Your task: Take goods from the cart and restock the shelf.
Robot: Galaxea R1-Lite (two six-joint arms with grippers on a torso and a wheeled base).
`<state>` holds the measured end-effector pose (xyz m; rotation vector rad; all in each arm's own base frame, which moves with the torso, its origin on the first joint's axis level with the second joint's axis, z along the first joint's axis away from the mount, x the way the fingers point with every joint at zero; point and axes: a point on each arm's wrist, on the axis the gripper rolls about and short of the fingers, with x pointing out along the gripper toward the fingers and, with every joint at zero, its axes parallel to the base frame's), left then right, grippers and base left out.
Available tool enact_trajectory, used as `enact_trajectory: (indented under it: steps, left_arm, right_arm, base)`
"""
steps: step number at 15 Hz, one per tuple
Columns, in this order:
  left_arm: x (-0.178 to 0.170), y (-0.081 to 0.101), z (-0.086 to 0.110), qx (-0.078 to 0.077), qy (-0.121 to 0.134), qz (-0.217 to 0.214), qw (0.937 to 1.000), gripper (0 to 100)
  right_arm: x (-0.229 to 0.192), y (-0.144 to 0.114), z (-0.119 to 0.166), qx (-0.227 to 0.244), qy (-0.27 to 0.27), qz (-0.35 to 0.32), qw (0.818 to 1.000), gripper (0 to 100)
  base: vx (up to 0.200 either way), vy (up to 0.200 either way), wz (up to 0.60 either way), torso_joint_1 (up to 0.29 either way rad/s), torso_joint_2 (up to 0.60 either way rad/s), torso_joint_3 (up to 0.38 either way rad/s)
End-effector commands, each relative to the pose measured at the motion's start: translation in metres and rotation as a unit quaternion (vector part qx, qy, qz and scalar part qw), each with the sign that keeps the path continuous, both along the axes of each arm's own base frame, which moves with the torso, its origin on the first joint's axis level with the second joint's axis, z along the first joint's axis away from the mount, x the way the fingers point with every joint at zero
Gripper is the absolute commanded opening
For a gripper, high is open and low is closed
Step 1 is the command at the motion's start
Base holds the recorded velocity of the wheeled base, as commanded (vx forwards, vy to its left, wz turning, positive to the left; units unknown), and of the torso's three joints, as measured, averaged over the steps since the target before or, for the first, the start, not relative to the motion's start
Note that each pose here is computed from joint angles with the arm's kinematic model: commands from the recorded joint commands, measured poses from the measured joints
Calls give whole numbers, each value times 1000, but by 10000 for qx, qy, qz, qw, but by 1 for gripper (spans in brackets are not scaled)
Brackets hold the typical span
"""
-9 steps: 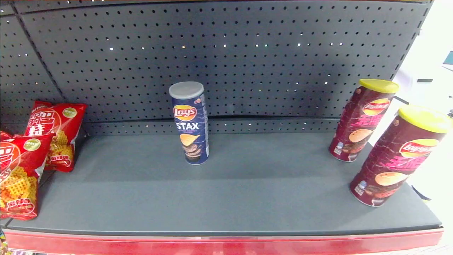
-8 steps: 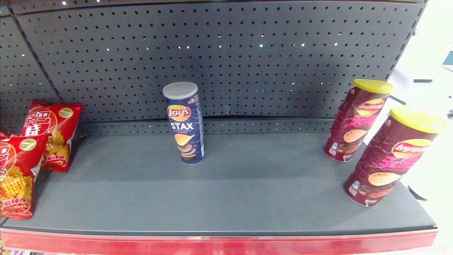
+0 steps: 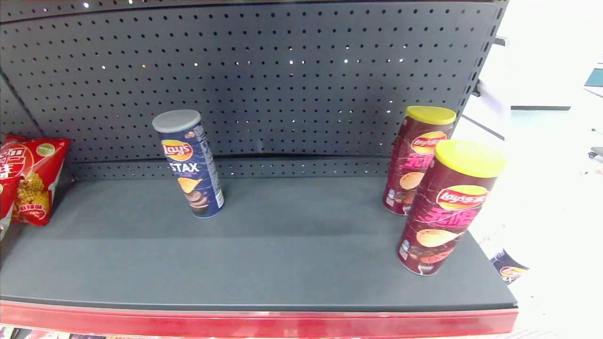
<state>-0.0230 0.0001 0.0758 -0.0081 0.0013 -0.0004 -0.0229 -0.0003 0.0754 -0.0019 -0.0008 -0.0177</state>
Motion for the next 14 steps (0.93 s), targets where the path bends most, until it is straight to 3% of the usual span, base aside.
enact_trajectory:
  steps: [1, 14]
  left_arm:
    - [0, 0, 0, -6, 1, 2, 10000, 100]
    - [0, 0, 0, -13, 1, 2, 10000, 100]
  right_arm:
    - [0, 0, 0, -6, 12, -4, 10000, 100]
    - [0, 0, 0, 10, 4, 4, 10000, 100]
  base:
    - [0, -200, 0, -2, 2, 7]
    - [0, -200, 0, 1, 2, 0]
